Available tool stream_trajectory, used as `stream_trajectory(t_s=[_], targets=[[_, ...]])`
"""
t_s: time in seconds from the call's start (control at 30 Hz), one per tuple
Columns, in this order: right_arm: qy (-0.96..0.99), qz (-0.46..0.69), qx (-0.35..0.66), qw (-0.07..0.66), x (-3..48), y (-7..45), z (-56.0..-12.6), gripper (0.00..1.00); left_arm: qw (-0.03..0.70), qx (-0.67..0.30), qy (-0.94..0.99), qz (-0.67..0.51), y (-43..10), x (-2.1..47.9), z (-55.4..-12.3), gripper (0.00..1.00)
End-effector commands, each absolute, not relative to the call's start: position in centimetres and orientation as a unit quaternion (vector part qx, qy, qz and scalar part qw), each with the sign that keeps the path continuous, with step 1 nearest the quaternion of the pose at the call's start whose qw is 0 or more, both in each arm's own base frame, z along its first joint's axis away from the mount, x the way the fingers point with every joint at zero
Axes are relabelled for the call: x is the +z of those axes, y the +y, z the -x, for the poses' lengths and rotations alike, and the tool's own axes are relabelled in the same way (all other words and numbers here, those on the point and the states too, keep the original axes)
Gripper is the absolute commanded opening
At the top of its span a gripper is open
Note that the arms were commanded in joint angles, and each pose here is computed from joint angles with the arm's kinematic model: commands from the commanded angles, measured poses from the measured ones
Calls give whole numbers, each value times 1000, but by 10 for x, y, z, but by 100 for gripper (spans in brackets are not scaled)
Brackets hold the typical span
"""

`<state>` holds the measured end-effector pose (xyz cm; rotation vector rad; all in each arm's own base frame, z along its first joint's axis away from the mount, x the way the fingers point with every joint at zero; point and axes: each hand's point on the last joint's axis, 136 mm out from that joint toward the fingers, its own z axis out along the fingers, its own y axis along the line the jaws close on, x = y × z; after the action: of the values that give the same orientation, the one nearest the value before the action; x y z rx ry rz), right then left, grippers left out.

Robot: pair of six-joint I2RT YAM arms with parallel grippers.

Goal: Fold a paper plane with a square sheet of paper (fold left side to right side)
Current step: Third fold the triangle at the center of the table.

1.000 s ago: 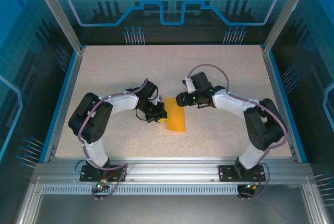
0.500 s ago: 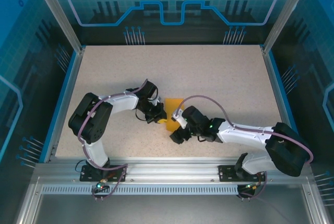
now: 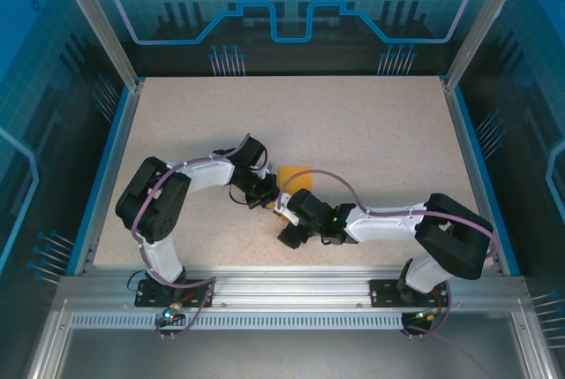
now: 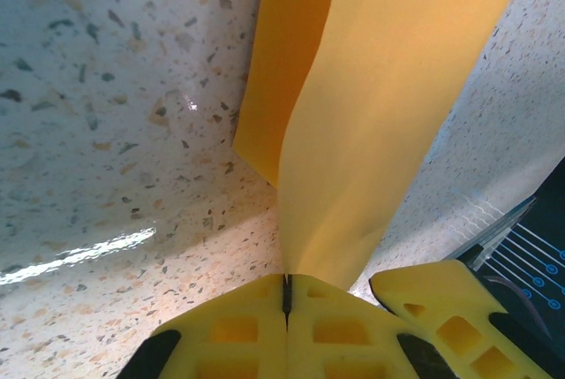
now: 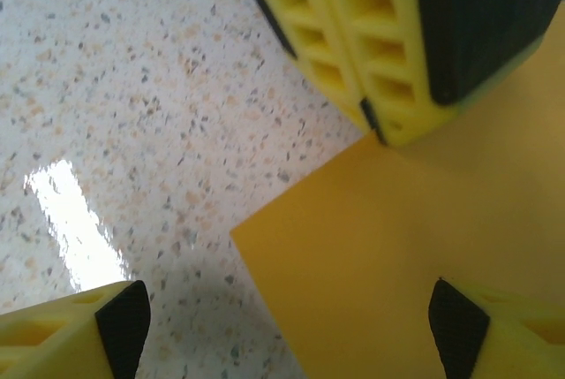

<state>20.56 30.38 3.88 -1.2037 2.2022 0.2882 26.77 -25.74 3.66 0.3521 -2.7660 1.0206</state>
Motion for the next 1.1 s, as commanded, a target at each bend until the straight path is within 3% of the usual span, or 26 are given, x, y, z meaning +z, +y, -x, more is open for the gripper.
stream_trajectory(t_s=[0.0, 0.23, 0.63, 0.73, 0.9, 1.07], targets=[[817, 461, 100, 332, 50, 317, -217, 84, 104, 355, -921, -125, -263, 52, -261, 0], [816, 460, 102, 336, 53, 321, -223, 67, 107, 355, -921, -124, -264, 52, -260, 0], [820, 453, 134, 323, 60, 318, -223, 0, 106, 349, -924, -115, -262, 53, -260, 2], [822, 454, 147, 310, 59, 316, -218, 0, 102, 345, -927, -104, -261, 57, -261, 7], [832, 444, 179, 279, 54, 311, -210, 0, 75, 334, -936, -85, -251, 72, -268, 37], [842, 428, 200, 258, 50, 310, -206, 0, 44, 330, -940, -75, -236, 88, -280, 45]])
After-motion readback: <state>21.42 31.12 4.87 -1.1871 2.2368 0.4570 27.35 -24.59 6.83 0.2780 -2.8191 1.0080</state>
